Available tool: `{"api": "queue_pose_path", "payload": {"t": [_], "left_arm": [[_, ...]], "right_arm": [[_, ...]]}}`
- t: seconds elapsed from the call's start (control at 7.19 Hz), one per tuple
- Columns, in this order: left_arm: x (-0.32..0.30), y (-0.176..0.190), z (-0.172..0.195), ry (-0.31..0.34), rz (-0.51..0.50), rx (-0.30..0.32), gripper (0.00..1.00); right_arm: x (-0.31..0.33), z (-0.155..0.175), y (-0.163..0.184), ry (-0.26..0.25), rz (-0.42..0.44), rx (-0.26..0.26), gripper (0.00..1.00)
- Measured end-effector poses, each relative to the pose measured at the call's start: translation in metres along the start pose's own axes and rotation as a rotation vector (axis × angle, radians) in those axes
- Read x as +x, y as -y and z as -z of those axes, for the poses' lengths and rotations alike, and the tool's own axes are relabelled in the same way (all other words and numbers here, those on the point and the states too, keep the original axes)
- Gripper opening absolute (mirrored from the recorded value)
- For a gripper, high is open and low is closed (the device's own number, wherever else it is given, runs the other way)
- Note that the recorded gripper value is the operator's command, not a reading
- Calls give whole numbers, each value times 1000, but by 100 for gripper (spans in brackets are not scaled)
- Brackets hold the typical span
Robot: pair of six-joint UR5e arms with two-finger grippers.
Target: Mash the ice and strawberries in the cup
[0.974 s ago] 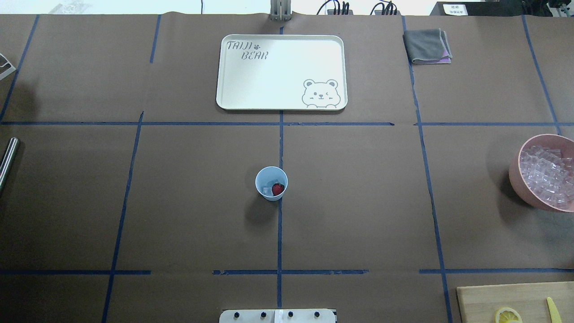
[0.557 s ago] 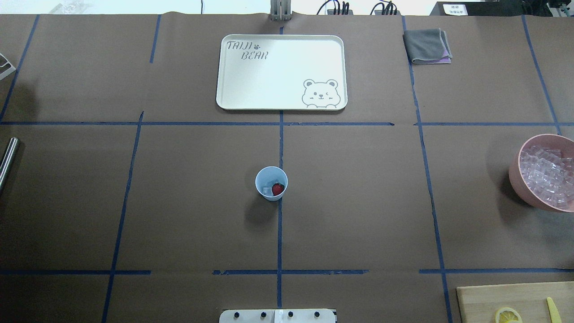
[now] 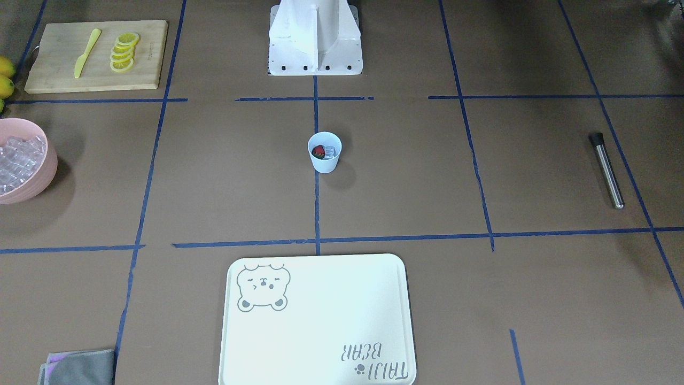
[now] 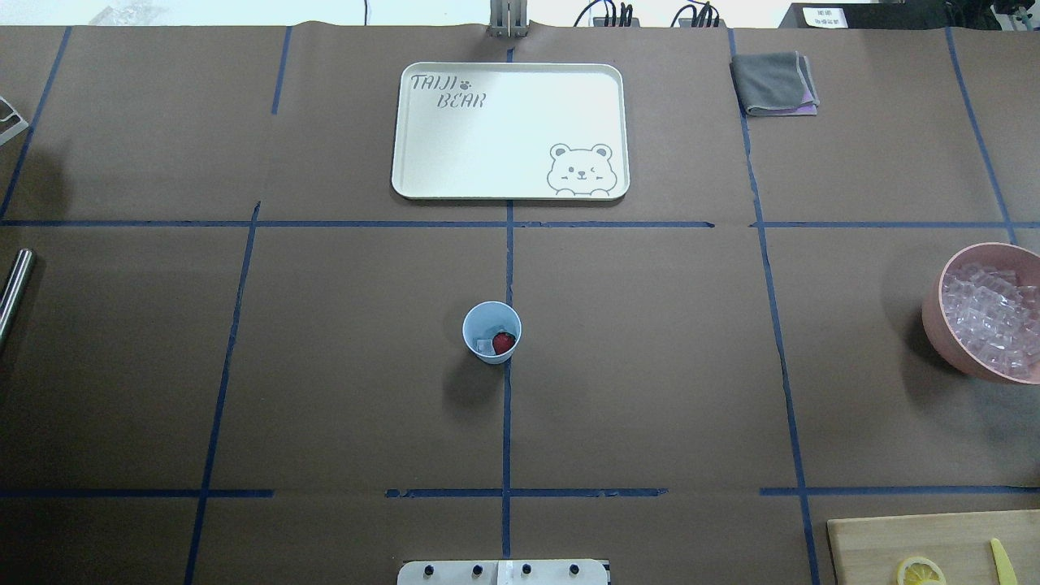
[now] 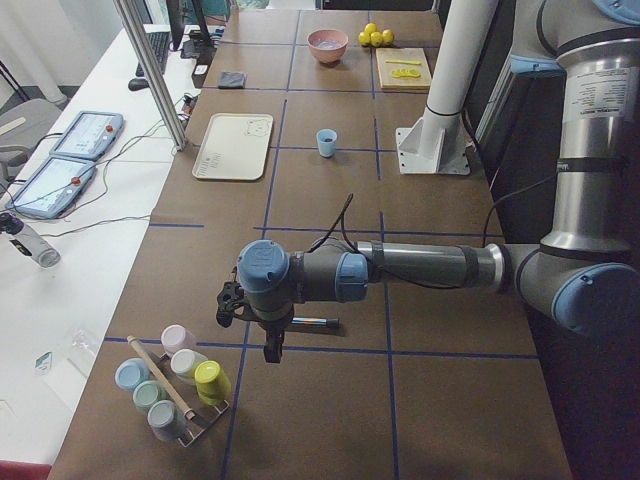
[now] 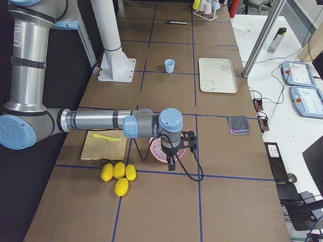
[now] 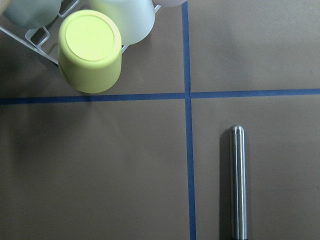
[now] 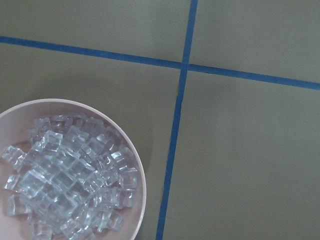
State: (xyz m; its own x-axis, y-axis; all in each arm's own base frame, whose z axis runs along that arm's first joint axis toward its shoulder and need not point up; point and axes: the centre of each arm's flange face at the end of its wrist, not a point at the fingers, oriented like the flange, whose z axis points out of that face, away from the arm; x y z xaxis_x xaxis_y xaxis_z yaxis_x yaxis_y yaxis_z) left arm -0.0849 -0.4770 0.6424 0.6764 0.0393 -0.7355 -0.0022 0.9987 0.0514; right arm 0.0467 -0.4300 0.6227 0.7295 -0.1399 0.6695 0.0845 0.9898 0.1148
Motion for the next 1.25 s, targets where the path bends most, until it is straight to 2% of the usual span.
{"api": "queue_pose_path", "payload": {"t": [1.25], "left_arm": [[-6,-5,-7,5,14,-16,100]], "right_arm": [[-12,-14,5,6,27,-32,100]]}}
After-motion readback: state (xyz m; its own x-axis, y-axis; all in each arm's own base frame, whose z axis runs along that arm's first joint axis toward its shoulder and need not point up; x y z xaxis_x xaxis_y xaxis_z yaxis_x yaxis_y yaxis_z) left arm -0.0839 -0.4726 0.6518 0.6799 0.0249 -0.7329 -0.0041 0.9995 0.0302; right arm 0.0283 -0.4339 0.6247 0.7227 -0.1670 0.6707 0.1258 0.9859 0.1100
